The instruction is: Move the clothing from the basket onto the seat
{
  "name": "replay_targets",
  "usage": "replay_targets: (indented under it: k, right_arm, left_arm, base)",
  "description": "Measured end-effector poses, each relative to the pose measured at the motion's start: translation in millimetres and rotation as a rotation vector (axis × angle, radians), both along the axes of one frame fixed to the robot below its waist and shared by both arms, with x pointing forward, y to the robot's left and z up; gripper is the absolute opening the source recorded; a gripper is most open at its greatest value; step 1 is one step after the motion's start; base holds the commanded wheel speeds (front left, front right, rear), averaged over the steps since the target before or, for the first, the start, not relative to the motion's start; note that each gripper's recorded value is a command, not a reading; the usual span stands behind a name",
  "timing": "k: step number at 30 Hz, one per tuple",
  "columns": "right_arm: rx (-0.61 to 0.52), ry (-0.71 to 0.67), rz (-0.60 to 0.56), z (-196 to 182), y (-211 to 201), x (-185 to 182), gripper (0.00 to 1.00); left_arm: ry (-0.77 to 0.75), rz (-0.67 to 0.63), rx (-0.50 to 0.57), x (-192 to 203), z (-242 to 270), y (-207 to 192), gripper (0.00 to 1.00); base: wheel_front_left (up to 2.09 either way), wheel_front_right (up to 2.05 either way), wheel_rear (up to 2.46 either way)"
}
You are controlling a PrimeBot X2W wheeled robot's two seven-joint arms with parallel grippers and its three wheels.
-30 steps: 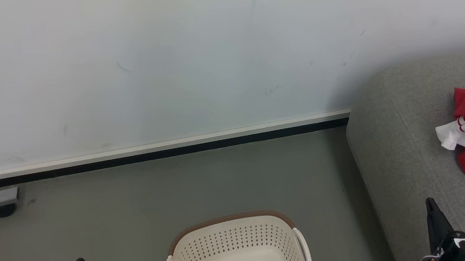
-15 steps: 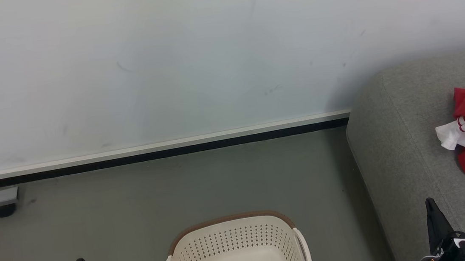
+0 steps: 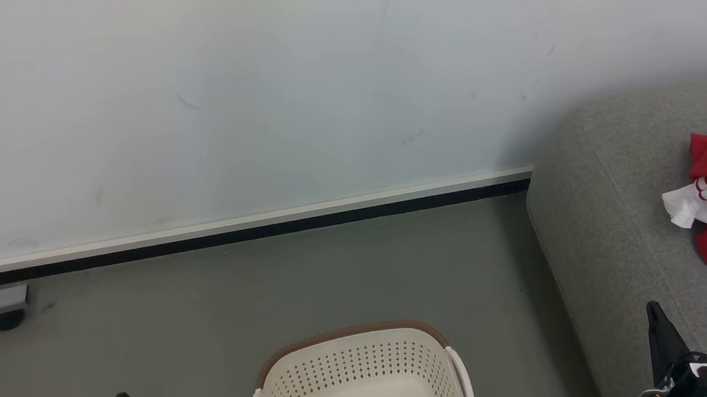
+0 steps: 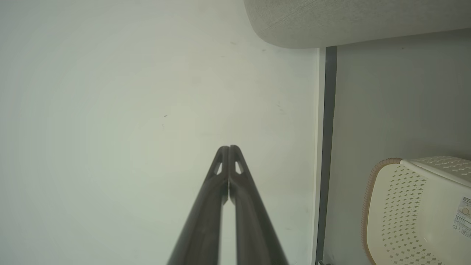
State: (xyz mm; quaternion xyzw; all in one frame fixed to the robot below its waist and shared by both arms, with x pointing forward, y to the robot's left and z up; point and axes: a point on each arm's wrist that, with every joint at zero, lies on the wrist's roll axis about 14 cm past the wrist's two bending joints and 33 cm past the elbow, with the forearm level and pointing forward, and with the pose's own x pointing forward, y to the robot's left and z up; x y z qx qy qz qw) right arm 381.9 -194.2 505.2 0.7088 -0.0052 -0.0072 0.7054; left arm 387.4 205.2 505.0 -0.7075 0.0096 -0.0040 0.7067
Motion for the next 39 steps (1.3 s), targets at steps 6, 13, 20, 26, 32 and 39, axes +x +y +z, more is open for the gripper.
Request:
replay_targets:
  k: [6,13,20,26,32,39]
  right_arm:
    - [-0.001,0.0,0.0,-0.1,0.0,0.0,0.0]
    - [-0.001,0.0,0.0,0.0,-0.1,0.0,0.0]
    - [-0.001,0.0,-0.002,0.0,-0.4,0.0,0.0]
    - [-0.001,0.0,-0.002,0.0,-0.5,0.0,0.0]
    - [-0.001,0.0,-0.002,0.1,-0.5,-0.1,0.0]
    - [-0.001,0.0,-0.002,-0.1,-0.5,-0.1,0.0]
  left_arm:
    - [0.0,0.0,0.0,0.0,0.0,-0.1,0.0]
    - [0.0,0.0,0.0,0.0,0.0,-0.1,0.0]
    - [0.0,0.0,0.0,0.0,0.0,0.0,0.0]
    - [0.0,0.0,0.0,0.0,0.0,0.1,0.0]
    - [0.0,0.0,0.0,0.0,0.0,-0.1,0.0]
    - [0.0,0.0,0.0,0.0,0.0,0.0,0.0]
  base:
    - [0.0,0.0,0.0]
    - [0.0,0.0,0.0]
    - [0.0,0.0,0.0]
    - [0.0,0.0,0.0]
    - [0.0,0.0,0.0]
    - [0.0,0.0,0.0]
